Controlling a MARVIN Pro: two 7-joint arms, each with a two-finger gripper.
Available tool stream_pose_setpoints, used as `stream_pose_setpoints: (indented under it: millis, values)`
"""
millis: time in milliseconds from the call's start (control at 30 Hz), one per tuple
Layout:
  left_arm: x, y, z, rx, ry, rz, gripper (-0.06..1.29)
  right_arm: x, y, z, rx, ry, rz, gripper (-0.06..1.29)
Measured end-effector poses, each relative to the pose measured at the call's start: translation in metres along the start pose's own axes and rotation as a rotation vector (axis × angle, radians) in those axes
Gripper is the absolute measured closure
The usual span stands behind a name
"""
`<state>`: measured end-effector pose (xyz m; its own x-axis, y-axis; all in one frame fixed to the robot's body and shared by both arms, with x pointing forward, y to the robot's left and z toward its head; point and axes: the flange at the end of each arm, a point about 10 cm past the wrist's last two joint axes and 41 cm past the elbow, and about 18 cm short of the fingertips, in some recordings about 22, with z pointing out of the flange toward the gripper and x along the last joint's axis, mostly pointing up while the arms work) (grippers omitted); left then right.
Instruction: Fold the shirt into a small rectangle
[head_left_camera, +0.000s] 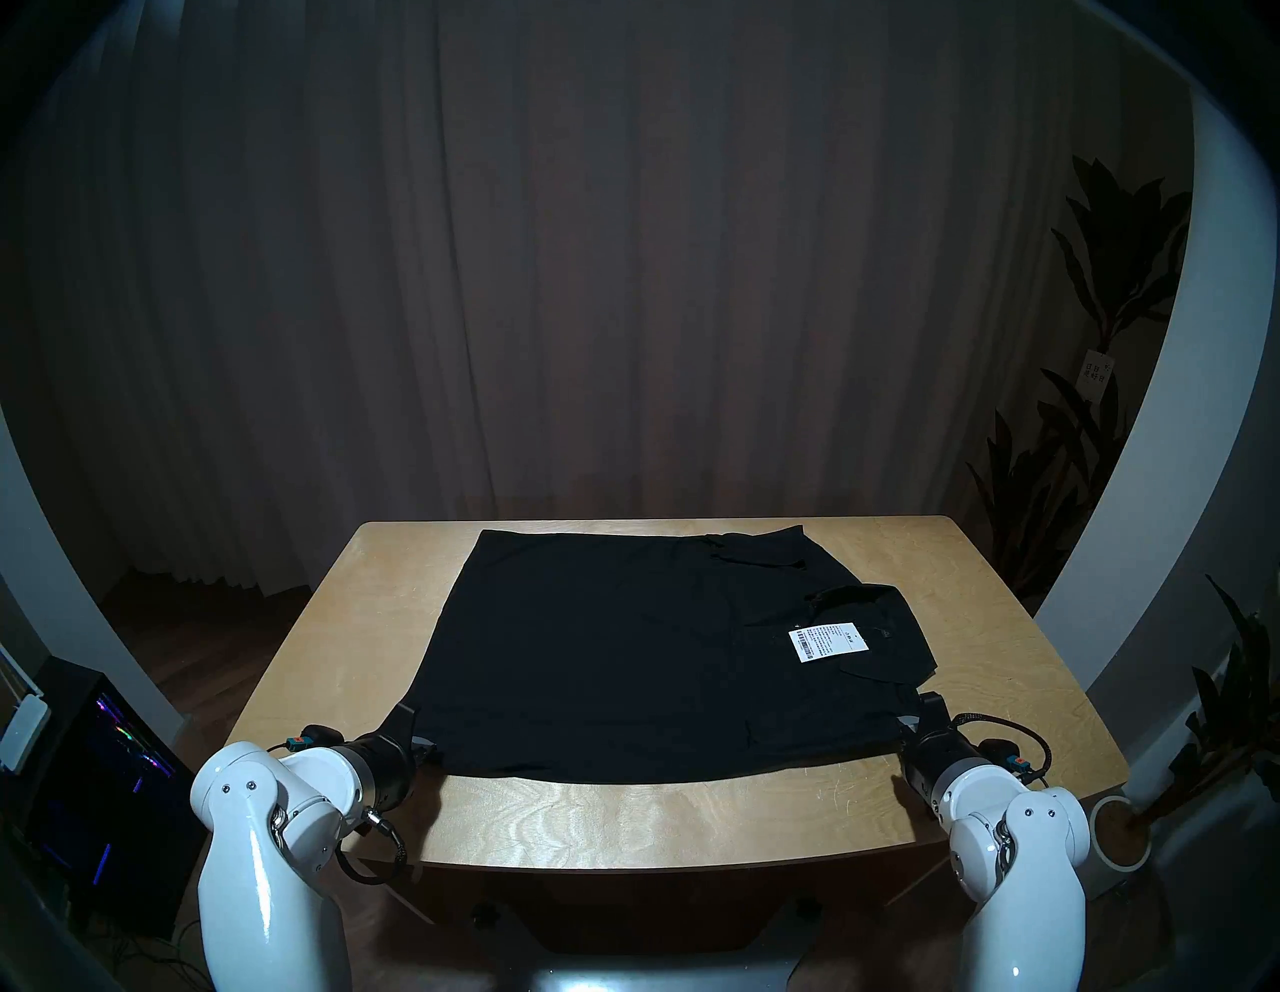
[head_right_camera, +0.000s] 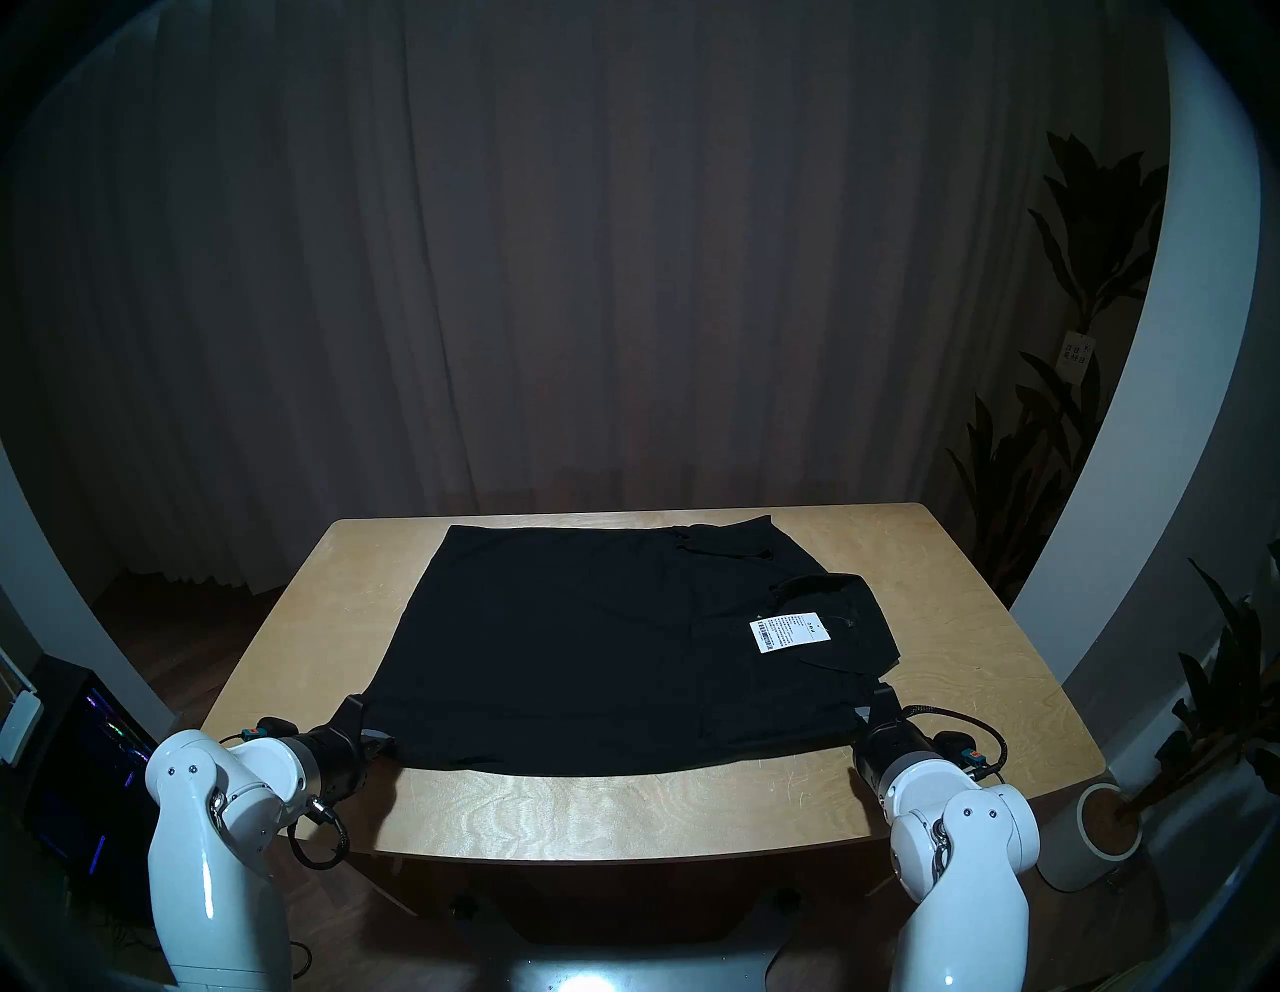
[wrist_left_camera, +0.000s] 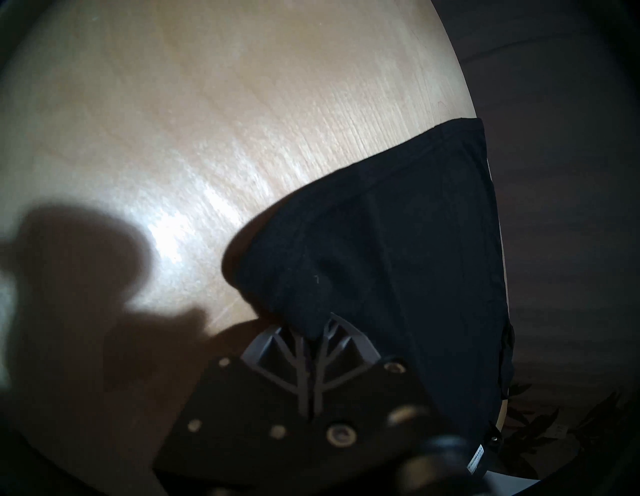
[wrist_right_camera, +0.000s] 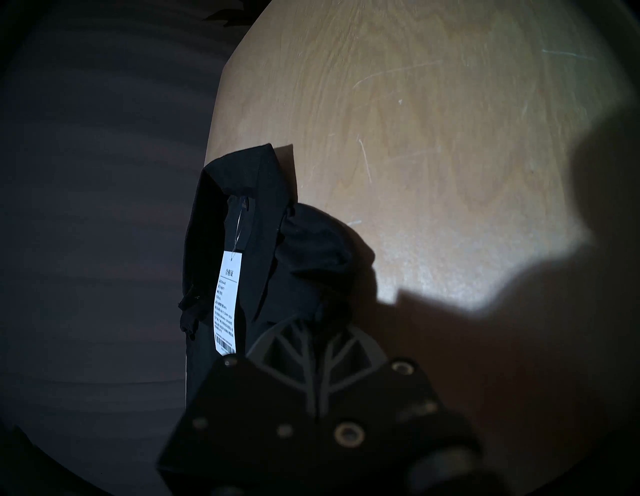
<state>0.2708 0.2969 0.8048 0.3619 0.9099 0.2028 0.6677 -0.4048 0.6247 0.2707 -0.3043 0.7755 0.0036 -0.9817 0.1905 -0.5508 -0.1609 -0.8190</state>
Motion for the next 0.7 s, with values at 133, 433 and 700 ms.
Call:
stream_pose_setpoints:
  millis: [133,433,700]
  values:
    - [0.002,0.012,-0.004,-0.001,0.002,0.024,1.26,0.009,-0.001,0.005,0.013,0.009,0.008,1.26]
    - [0.005,0.042,-0.004,-0.02,-0.008,0.088,1.26,0.022,-0.011,0.017,0.053,-0.005,-0.004,1.26]
    - [0.014,0.064,-0.003,-0.06,0.003,0.13,1.26,0.034,-0.038,0.026,0.128,-0.025,-0.045,1.26]
